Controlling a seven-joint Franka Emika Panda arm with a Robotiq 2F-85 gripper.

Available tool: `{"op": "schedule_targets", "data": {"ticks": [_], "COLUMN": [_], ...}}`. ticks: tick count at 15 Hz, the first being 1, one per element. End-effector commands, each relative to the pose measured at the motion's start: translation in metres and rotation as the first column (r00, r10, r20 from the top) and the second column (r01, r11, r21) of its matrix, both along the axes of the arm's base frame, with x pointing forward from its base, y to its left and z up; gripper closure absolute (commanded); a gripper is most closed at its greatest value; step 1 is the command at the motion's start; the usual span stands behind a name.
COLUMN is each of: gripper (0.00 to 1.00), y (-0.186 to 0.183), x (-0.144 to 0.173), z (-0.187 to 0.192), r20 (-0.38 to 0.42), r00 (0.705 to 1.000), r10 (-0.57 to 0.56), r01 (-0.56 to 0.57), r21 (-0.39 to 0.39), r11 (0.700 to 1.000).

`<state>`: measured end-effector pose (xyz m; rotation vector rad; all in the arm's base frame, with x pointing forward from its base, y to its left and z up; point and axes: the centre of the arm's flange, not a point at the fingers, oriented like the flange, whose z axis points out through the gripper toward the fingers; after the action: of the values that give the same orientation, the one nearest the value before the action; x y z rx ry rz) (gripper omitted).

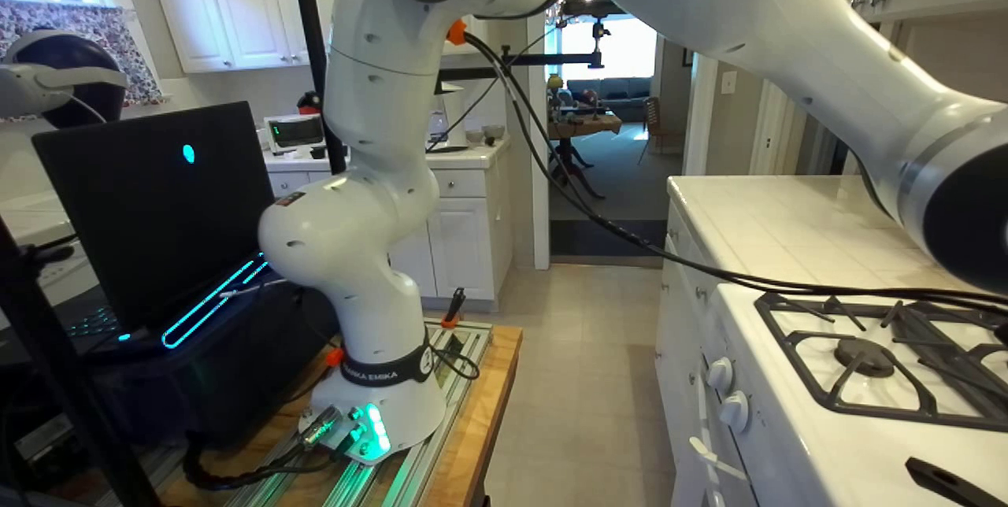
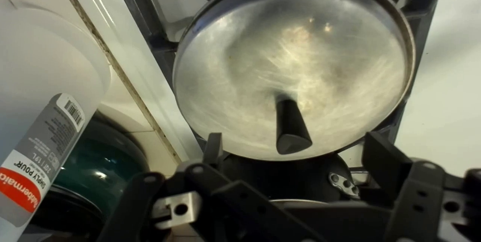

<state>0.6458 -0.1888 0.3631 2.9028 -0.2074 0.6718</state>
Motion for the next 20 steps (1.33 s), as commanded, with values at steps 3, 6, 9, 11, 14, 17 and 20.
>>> {"op": "schedule_targets", "data": {"ticks": [3,6,9,11,14,17,20], "gripper": [0.01,0.13,0.39,0.44,0.43,0.41,0.5], "y": [-0.0084,-0.0096,-0.0104,-0.0104,-0.0097,-0.0096,-0.0093], "x": [0.0136,0.0164,0.0178,0.0186,0.0189,0.0192,0.0195], "z": [-0.0093,-0.0119,-0.0134,-0.014,-0.0141,-0.0137,-0.0136], "r20": [0.041,0.05,0.058,0.061,0.06,0.057,0.052], "r00": [0.999,0.998,0.998,0.998,0.998,0.998,0.998], "r10": [0.026,0.028,0.029,0.03,0.03,0.028,0.024], "r01": [-0.026,-0.028,-0.028,-0.03,-0.03,-0.028,-0.024], "r21": [-0.001,-0.002,-0.004,-0.005,-0.004,-0.004,-0.004], "r11": [1.0,1.0,1.0,1.0,1.0,1.0,1.0]}}
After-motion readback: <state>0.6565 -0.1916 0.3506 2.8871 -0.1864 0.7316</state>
